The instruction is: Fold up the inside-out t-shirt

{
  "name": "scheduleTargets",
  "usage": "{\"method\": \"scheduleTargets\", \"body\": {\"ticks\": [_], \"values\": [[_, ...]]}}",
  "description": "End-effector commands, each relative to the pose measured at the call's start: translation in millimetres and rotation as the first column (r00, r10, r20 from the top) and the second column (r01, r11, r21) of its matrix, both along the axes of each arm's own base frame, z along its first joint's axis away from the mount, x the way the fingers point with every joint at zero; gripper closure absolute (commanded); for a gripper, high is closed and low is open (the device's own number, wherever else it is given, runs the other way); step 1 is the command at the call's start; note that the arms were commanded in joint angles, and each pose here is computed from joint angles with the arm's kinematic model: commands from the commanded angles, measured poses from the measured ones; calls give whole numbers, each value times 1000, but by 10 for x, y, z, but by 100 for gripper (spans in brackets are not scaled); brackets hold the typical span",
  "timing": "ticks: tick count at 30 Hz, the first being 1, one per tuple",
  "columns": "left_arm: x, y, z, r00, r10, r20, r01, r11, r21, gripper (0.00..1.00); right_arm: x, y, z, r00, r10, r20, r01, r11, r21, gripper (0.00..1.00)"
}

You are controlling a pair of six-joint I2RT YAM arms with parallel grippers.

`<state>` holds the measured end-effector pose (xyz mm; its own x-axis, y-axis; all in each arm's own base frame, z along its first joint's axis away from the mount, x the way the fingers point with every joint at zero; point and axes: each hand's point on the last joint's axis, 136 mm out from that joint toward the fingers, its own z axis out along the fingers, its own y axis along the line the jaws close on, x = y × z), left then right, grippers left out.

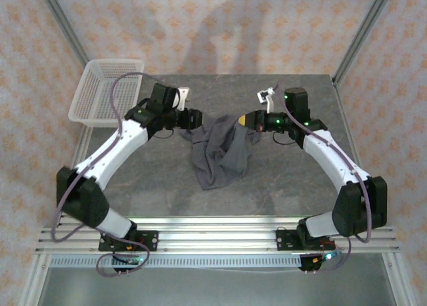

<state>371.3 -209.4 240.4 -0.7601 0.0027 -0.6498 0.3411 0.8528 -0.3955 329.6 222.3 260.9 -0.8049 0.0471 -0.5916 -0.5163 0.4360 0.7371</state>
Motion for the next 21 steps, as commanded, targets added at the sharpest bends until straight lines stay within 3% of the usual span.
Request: {"method": "scheduleTargets", "body": {"ticks": [1, 5, 13, 16, 18, 20, 21], "values": [[-208, -466, 50, 985, -161, 59, 161, 987, 4, 49, 20, 32, 247, 998, 28, 52, -31, 999, 43, 100], [-88, -633, -339, 989, -145, 13, 144, 988, 59, 51, 33, 33, 304, 998, 27, 62, -29, 999, 44, 100], [123, -1122, -459, 958, -283, 39, 284, 958, -46, 29, -37, 28, 338, 997, 47, 56, -49, 998, 39, 100], [194, -1182, -535, 956, -292, 29, 293, 955, -44, 29, -38, 22, 302, 998, 44, 48, -45, 999, 26, 100], [241, -1165, -561, 961, -275, 22, 275, 961, -35, 44, -49, 15, 292, 998, 44, 49, -45, 999, 18, 100], [248, -1159, -366, 967, -253, 22, 253, 961, -111, 99, -11, -45, 260, 998, 10, 57, -10, 1000, -7, 100], [228, -1158, -205, 968, -250, 20, 249, 948, -196, 100, 39, -107, 222, 998, -26, 58, 27, 999, -25, 100]]}}
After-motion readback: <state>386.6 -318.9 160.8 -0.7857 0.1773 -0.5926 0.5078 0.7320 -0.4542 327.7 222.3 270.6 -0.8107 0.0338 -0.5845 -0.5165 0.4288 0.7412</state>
